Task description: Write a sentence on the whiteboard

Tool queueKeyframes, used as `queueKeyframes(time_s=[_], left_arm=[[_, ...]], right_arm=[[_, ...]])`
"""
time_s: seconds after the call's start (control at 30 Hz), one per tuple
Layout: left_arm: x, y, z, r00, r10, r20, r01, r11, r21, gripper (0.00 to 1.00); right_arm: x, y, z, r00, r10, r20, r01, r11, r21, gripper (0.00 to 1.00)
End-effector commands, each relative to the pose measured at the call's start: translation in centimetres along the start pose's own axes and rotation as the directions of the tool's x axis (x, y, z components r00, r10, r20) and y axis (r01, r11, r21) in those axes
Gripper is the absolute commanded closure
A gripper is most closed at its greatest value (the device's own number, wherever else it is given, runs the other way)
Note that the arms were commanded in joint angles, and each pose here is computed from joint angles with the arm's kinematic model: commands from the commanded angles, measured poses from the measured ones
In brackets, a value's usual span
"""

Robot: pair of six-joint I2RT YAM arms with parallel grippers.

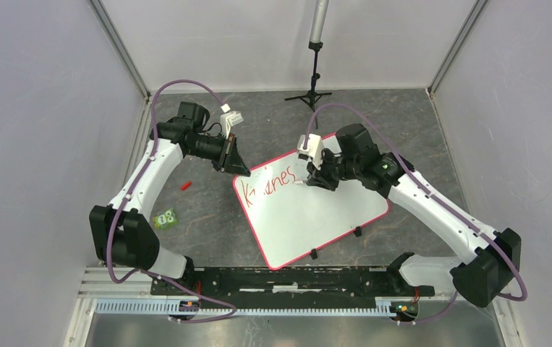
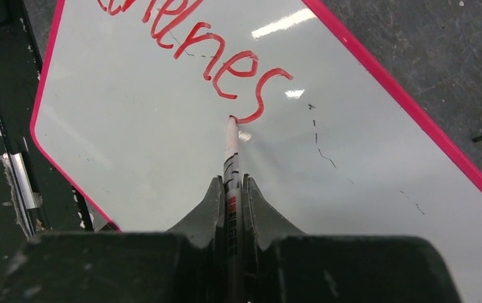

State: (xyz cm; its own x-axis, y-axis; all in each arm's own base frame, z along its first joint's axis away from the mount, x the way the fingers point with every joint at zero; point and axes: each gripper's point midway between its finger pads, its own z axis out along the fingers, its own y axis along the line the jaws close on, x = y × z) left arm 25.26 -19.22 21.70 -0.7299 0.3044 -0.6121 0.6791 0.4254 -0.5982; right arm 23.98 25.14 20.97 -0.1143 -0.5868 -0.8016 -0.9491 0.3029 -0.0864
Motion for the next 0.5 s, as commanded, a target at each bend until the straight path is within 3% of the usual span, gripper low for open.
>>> queueKeyframes(time_s=[0.0, 0.23, 0.47], left_arm=[[-0.3, -0.2, 0.0, 1.0, 0.021, 0.009, -0.021, 1.0, 0.01, 0.98], [-0.4, -0.3, 0.0, 1.0, 0.021, 0.01, -0.021, 1.0, 0.011, 0.98], [-0.5, -0.3, 0.0, 1.0, 0.022, 0.012, -0.022, 1.0, 0.012, 0.98]], right_arm=[[-2.5, -0.3, 0.2, 0.998, 0.008, 0.061, -0.007, 1.0, -0.006, 1.0], [-5.0, -0.4, -1.1, 0.993, -0.023, 0.119, 0.023, 1.0, -0.004, 1.0], [-4.4, -3.4, -2.2, 0.995, -0.003, 0.102, -0.005, 0.997, 0.082, 1.0]])
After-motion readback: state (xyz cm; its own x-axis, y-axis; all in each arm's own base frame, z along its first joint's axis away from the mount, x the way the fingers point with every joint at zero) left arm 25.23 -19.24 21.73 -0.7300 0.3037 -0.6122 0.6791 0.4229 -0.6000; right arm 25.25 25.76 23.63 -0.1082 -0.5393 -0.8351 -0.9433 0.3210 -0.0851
